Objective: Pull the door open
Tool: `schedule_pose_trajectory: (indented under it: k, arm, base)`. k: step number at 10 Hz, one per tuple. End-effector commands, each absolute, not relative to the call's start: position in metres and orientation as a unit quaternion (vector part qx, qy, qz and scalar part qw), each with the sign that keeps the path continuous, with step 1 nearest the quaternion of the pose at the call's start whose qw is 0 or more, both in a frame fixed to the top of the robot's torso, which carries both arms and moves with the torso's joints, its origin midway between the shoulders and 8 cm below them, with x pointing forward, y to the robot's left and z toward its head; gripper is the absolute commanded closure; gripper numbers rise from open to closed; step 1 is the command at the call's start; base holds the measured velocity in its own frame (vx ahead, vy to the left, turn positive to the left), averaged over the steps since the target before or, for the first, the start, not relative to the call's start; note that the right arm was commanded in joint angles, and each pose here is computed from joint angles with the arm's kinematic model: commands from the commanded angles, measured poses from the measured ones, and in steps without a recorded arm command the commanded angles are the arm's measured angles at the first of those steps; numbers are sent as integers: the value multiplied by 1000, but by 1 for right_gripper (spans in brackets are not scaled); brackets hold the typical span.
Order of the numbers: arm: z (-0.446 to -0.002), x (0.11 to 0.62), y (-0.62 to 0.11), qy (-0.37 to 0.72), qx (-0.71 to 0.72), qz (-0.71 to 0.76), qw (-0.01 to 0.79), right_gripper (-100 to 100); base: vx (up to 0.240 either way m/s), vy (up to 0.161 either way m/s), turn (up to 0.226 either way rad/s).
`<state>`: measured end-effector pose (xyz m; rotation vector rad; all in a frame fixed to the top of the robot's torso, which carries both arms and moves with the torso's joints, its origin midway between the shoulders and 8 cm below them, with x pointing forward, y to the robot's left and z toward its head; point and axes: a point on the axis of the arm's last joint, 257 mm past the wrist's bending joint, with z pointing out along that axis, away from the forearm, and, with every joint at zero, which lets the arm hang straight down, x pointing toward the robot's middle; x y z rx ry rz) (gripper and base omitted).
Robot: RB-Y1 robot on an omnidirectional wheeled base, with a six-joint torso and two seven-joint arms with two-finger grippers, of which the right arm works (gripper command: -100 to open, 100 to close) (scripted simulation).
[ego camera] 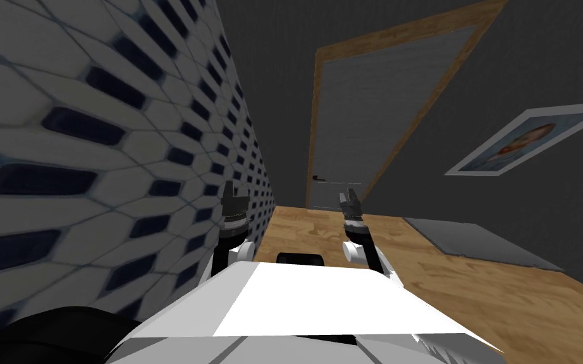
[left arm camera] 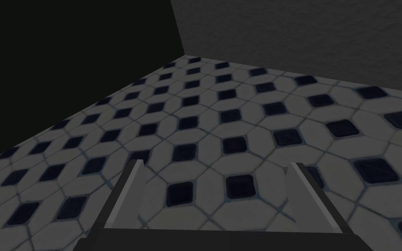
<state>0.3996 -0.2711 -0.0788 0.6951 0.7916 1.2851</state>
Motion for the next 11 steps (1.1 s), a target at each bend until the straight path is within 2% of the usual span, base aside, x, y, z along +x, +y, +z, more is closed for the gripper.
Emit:
schedule_pose_trajectory:
  k: [1, 11]
  arm:
    - [-94, 405, -272, 359, 317, 571, 667, -100]
    - [-179, 427, -289, 398, 370, 563, 623, -100]
  base:
    - [103, 10, 8]
    - [97, 18, 6]
